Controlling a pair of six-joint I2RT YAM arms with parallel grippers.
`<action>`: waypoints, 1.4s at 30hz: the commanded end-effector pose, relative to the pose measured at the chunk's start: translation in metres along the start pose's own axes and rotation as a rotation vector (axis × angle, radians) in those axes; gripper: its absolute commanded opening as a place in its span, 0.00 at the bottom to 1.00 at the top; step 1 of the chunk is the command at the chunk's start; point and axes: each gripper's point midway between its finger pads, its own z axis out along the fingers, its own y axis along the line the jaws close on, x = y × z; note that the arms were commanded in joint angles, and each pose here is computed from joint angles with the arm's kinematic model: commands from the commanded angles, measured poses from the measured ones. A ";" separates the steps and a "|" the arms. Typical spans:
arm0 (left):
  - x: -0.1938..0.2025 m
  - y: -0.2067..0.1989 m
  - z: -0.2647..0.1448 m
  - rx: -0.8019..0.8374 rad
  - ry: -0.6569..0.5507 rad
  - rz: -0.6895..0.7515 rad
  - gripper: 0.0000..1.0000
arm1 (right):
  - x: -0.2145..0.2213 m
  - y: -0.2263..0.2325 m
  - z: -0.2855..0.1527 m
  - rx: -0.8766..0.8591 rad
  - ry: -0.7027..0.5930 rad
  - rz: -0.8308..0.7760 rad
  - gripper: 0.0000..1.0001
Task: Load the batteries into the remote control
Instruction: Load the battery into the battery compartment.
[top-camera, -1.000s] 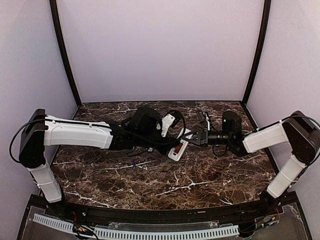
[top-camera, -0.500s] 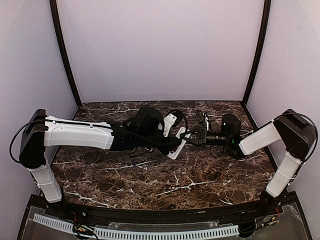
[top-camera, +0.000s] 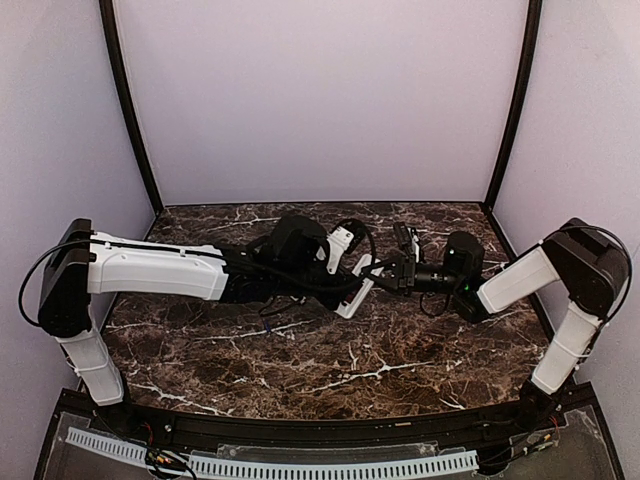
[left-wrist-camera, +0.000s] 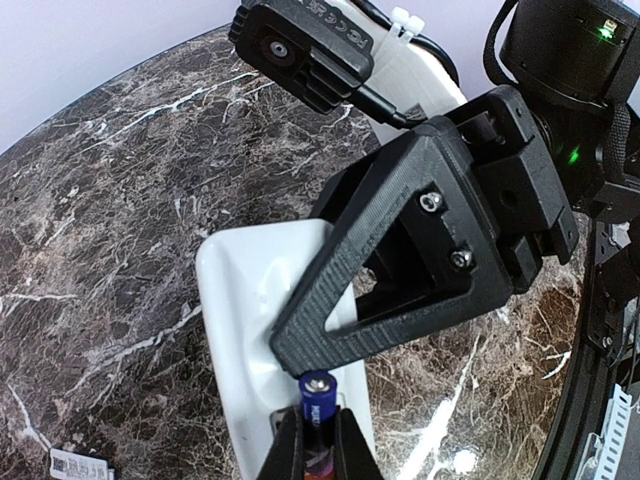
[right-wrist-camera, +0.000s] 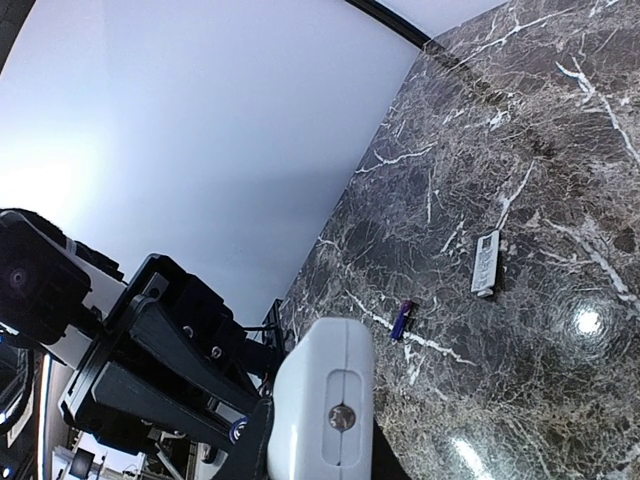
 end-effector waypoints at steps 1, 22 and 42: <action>0.034 0.015 0.003 -0.050 0.107 -0.008 0.00 | -0.003 0.035 0.002 -0.128 0.003 -0.092 0.00; 0.093 0.011 -0.004 -0.004 0.331 -0.020 0.00 | -0.014 0.049 -0.002 -0.146 -0.031 -0.160 0.00; 0.146 0.009 0.010 0.023 0.544 -0.034 0.00 | -0.023 0.070 -0.006 -0.175 -0.052 -0.253 0.00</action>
